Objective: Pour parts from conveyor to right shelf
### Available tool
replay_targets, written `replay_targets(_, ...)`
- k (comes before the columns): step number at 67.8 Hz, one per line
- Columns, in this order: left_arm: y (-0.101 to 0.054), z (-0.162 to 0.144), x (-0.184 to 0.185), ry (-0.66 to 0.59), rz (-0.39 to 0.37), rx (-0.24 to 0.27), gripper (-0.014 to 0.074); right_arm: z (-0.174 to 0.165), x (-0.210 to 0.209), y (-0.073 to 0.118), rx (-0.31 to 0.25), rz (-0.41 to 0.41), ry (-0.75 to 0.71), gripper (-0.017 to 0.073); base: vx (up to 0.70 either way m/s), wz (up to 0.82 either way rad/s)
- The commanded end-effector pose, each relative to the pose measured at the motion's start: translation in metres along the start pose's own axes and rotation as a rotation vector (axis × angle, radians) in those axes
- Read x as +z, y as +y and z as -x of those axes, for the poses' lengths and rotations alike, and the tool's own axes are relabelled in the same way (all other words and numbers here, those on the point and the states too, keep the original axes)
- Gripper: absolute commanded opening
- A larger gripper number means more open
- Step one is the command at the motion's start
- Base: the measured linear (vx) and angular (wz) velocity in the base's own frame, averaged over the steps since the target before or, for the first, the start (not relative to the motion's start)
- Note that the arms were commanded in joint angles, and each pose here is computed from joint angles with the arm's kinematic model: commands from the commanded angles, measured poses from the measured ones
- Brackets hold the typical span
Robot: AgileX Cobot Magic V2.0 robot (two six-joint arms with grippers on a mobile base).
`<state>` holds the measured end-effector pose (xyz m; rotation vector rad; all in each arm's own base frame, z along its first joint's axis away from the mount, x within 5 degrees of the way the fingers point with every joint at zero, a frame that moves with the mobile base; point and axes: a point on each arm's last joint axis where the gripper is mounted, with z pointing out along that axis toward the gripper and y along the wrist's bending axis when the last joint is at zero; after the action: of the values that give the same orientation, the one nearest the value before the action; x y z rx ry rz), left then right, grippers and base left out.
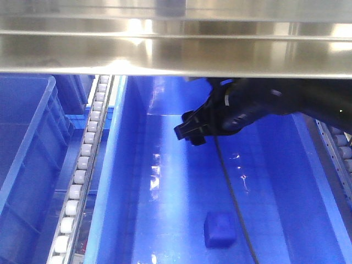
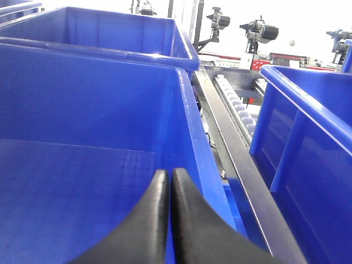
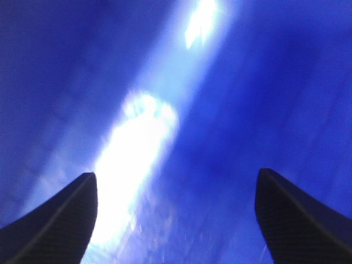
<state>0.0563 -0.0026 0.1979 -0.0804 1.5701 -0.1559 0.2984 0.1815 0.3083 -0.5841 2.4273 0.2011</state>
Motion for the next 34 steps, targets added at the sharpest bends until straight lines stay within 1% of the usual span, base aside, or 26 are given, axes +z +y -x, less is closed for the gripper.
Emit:
replay_targets(1, 0.000, 0.000, 0.000, -0.059, -0.015, -0.013, -0.0006, -0.001, -0.031, -0.001, -0.015, 0.013, -0.188, 0.0547, 0.00, 0.00)
replay_targets(9, 0.000, 0.000, 0.000, -0.059, -0.015, -0.013, -0.0006, -0.029, -0.040, -0.003, -0.016, 0.033, -0.279, 0.0547, 0.00, 0.00)
replay_targets(12, 0.000, 0.000, 0.000, -0.059, -0.015, -0.013, -0.0006, -0.039, -0.053, -0.004, -0.015, 0.039, -0.327, 0.0547, 0.00, 0.00)
replay_targets(13, 0.000, 0.000, 0.000, -0.059, -0.015, -0.013, -0.0006, -0.043, -0.050, -0.004, -0.015, 0.039, -0.321, 0.0547, 0.00, 0.00)
replay_targets(20, 0.000, 0.000, 0.000, -0.059, -0.015, -0.013, -0.0006, -0.069, -0.070, -0.006, -0.018, 0.046, -0.394, 0.0547, 0.00, 0.00)
replay_targets(34, 0.000, 0.000, 0.000, -0.059, -0.015, -0.013, -0.0006, -0.110, -0.110, -0.011, -0.017, 0.055, -0.522, 0.0547, 0.00, 0.00)
